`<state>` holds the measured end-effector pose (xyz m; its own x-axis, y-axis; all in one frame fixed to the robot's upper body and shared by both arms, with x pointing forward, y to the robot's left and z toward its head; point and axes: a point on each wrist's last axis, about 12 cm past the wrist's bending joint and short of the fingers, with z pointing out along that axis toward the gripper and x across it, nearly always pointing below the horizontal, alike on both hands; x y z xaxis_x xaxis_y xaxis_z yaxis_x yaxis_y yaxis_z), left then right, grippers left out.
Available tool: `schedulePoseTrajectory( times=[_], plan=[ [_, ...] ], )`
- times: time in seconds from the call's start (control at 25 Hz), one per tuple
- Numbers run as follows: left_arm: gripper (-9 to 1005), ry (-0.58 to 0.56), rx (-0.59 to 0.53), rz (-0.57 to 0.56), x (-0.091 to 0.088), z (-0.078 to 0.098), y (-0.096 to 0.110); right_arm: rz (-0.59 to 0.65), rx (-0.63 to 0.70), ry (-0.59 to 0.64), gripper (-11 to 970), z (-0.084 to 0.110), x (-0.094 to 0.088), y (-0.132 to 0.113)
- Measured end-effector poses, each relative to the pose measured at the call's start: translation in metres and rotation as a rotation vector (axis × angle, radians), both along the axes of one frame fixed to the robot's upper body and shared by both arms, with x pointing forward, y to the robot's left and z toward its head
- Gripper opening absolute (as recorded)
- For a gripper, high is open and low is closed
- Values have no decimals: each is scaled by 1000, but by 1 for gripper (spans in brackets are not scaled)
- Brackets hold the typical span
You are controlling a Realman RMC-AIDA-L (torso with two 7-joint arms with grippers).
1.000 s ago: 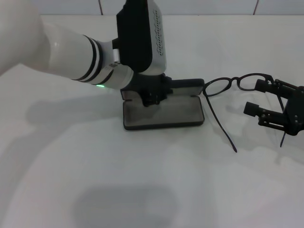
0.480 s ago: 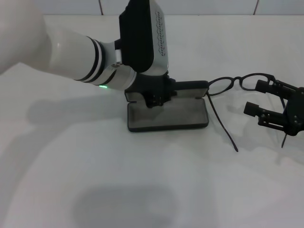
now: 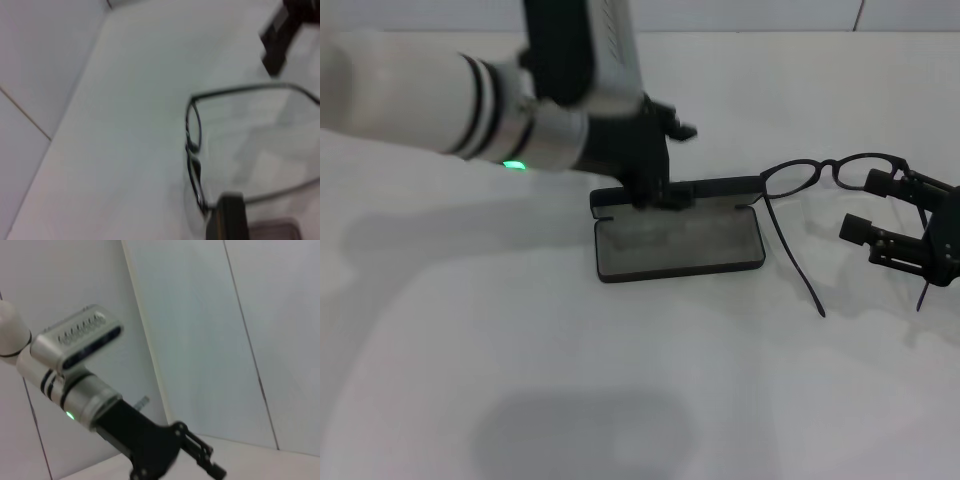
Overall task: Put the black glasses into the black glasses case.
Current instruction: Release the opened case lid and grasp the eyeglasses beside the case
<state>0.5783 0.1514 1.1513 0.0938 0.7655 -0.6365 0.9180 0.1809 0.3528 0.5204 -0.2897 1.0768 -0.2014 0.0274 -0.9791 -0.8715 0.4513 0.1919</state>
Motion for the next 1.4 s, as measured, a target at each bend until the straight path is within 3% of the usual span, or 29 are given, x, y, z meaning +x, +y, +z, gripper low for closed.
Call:
schedulePoseTrajectory(
  times=[0.04, 0.08, 0.16, 0.28, 0.48, 0.56, 0.68, 0.72, 0.8, 0.92, 1.4],
  plan=[
    [396, 13, -44, 8, 0, 6, 4, 1, 0, -1, 674, 0, 0, 0],
    [436, 58, -166, 25, 0, 21, 18, 2, 0, -2, 674, 1, 1, 0],
    [518, 99, -266, 32, 0, 30, 32, 5, -1, -4, 673, 2, 2, 0],
    [757, 185, -460, 31, -4, 41, 62, 5, 2, -12, 671, 5, 3, -1],
    [879, 371, -730, -10, -19, 30, 112, 26, -8, -43, 669, 16, 9, -10],
    [879, 409, -750, -18, -23, 22, 119, 91, -26, -63, 668, 26, 10, -15],
    [878, 533, -749, -40, -46, -16, 140, 236, -73, -84, 666, 42, 9, -22],
    [878, 533, -749, -40, -46, -16, 140, 283, -85, -85, 666, 47, 8, -24],
    [877, 579, -727, -18, -64, -38, 145, 355, -94, -84, 665, 55, 7, -27],
    [876, 591, -735, -4, -77, -50, 144, 408, -103, -66, 663, 59, 7, -26],
    [875, 609, -751, 28, -83, -59, 142, 500, -216, -9, 658, 65, 24, -6]
  ],
)
